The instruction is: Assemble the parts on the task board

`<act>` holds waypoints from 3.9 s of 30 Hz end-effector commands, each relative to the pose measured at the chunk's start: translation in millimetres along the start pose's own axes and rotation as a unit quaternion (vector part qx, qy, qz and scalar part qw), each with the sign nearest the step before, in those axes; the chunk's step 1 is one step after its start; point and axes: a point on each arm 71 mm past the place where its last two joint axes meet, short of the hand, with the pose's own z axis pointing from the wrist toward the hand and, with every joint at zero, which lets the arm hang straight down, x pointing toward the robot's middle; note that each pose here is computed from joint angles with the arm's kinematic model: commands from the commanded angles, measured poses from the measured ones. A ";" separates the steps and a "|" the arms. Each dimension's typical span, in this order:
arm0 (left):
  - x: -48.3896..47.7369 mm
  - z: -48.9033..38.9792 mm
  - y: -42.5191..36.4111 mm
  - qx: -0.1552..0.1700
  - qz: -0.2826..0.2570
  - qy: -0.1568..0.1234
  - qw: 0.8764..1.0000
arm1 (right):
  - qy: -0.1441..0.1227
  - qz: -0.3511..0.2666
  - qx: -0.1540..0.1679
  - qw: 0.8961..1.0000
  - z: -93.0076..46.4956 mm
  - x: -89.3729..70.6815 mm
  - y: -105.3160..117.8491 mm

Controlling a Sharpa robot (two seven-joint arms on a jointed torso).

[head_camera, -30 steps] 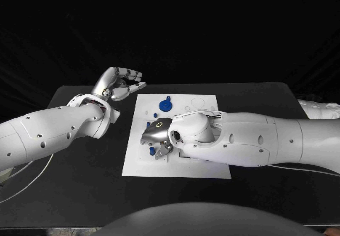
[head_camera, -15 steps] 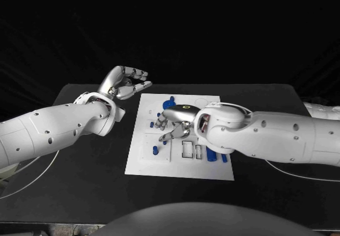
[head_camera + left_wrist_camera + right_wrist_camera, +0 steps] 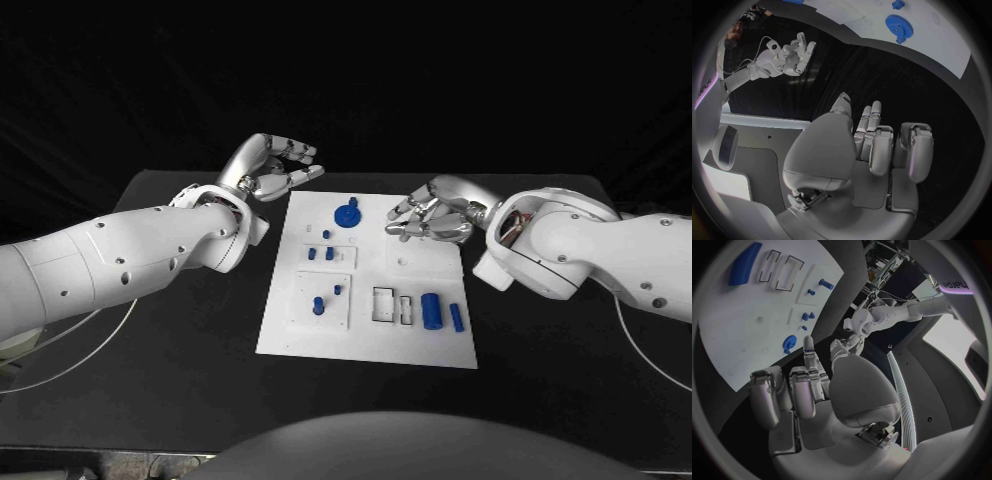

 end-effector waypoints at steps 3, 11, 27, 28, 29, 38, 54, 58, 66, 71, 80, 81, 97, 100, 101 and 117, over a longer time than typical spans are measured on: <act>5.8 0.9 -1.7 0.005 -0.010 0.011 1.000 | 0.003 0.069 0.078 0.995 -19.2 -3.1 -19.2; 8.3 1.6 -1.3 0.003 -0.011 0.012 1.000 | 0.023 0.119 0.167 0.979 -49.7 -4.7 -47.3; 10.0 3.7 -0.8 0.002 -0.010 0.013 1.000 | 0.038 0.105 0.254 0.961 -72.4 -4.7 -73.1; 10.2 3.9 -0.9 0.002 -0.010 0.013 1.000 | 0.038 0.101 0.258 0.960 -72.7 -4.2 -74.5; 10.5 4.0 -1.1 0.002 -0.011 0.013 1.000 | 0.039 0.097 0.261 0.959 -73.1 -3.5 -75.7; 10.6 4.4 -1.1 0.003 -0.011 0.014 1.000 | 0.058 0.086 0.276 0.955 -74.8 14.3 -79.0; 8.5 3.9 1.1 0.001 -0.009 0.013 1.000 | 0.072 0.054 0.298 0.950 -68.1 39.5 -65.8; 8.4 3.7 1.1 0.001 -0.009 0.013 1.000 | 0.075 0.037 0.297 0.951 -65.3 44.5 -64.9; 6.4 2.8 2.5 -0.001 -0.008 0.012 1.000 | 0.089 -0.008 0.295 0.951 -59.7 49.6 -63.7; 5.4 2.0 3.1 -0.001 -0.008 0.012 1.000 | 0.104 -0.024 0.293 0.950 -55.2 52.3 -63.5; 3.4 0.7 4.5 -0.003 -0.006 0.011 1.000 | 0.118 -0.052 0.288 0.949 -46.7 57.9 -64.1; 3.2 0.6 4.6 -0.003 -0.006 0.011 1.000 | 0.120 -0.055 0.288 0.949 -45.8 58.4 -64.3; 2.2 -0.6 4.9 -0.003 -0.007 0.012 1.000 | 0.134 -0.088 0.290 0.943 -35.5 66.3 -69.6; 1.9 -0.8 5.1 -0.004 -0.007 0.012 1.000 | 0.136 -0.089 0.289 0.944 -33.4 69.2 -68.9; 1.8 -0.8 5.2 -0.004 -0.007 0.012 1.000 | 0.137 -0.089 0.288 0.944 -32.6 70.5 -68.4; 1.8 -0.7 5.3 -0.003 -0.006 0.012 1.000 | 0.149 -0.093 0.276 0.945 -26.6 79.0 -61.3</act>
